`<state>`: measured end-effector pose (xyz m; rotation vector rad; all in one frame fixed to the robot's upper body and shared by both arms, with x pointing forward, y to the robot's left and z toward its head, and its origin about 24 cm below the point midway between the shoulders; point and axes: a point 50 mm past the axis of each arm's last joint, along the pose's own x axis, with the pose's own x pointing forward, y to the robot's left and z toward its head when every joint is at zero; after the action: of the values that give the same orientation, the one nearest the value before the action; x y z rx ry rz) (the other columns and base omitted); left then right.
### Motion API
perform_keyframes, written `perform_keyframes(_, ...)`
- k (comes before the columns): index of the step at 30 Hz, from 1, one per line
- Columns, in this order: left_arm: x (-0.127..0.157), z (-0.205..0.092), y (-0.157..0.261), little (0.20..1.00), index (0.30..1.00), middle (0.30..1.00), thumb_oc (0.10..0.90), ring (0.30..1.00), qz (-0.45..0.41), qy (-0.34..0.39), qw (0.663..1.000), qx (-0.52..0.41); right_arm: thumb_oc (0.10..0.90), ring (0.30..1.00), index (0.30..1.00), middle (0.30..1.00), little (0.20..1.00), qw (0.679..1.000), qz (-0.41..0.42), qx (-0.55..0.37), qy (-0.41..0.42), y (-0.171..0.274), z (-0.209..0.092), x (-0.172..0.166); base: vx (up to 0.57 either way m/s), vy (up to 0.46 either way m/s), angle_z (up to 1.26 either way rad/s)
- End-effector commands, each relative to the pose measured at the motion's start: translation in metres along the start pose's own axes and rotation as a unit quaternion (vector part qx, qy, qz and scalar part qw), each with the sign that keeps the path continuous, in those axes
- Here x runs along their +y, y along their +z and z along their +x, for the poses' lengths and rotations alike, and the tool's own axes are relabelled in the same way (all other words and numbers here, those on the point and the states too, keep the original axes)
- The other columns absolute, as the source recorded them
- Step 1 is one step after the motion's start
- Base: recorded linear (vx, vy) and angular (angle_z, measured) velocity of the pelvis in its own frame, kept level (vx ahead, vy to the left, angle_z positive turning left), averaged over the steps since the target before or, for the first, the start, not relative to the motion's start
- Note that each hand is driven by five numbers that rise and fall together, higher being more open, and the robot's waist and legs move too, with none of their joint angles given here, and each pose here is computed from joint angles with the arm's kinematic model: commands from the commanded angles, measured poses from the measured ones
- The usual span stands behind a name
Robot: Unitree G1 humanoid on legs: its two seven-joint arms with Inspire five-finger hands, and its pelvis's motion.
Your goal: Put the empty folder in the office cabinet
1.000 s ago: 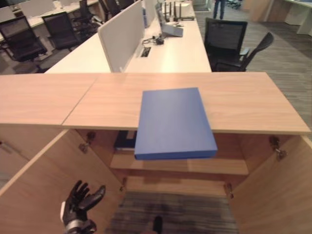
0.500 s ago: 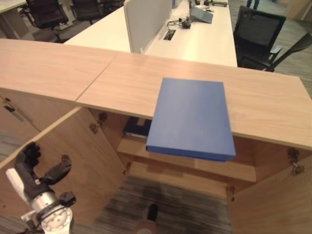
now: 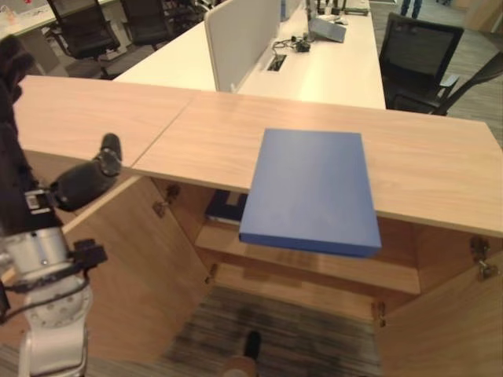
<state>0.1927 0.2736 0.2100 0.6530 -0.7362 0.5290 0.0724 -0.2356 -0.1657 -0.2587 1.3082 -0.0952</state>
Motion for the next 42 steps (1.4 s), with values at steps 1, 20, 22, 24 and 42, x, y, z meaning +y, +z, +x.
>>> perform_keyframes(1, 0.006, 0.021, 0.023, 0.900, 0.900, 0.900, 0.800, 0.900, -0.021, 0.046, 0.995, -0.085, 0.800, 0.900, 0.900, 0.900, 0.900, 0.998, -0.039, -0.044, -0.005, 0.030, 0.001, -0.003, -0.20, -0.012, 0.24)
perform_keyframes(20, -0.019, 0.008, 0.034, 0.900, 0.900, 0.900, 0.800, 0.900, -0.067, -0.109, 0.987, -0.095, 0.800, 0.900, 0.900, 0.900, 0.900, 1.000, -0.007, -0.020, 0.005, 0.016, 0.001, -0.006, -0.03, 0.091, 0.26)
perform_keyframes(22, -0.019, 0.007, 0.033, 0.900, 0.900, 0.900, 0.800, 0.900, -0.068, -0.111, 0.988, -0.089, 0.800, 0.900, 0.900, 0.900, 0.900, 1.000, -0.009, -0.021, 0.007, 0.016, 0.001, -0.005, -0.02, 0.075, -0.18)
perform_keyframes(24, -0.018, 0.005, 0.029, 0.900, 0.900, 0.900, 0.800, 0.900, -0.063, -0.111, 0.989, -0.077, 0.800, 0.900, 0.900, 0.900, 0.900, 1.000, -0.016, -0.022, 0.013, 0.016, 0.001, -0.002, -0.02, 0.070, -0.16)
perform_keyframes(42, -0.077, -0.004, 0.081, 0.900, 0.900, 0.900, 0.800, 0.900, -0.242, -0.325, 0.901, -0.156, 0.800, 0.900, 0.900, 0.900, 0.900, 0.999, -0.023, -0.008, 0.038, 0.009, 0.000, 0.013, -0.02, 0.036, -0.16)
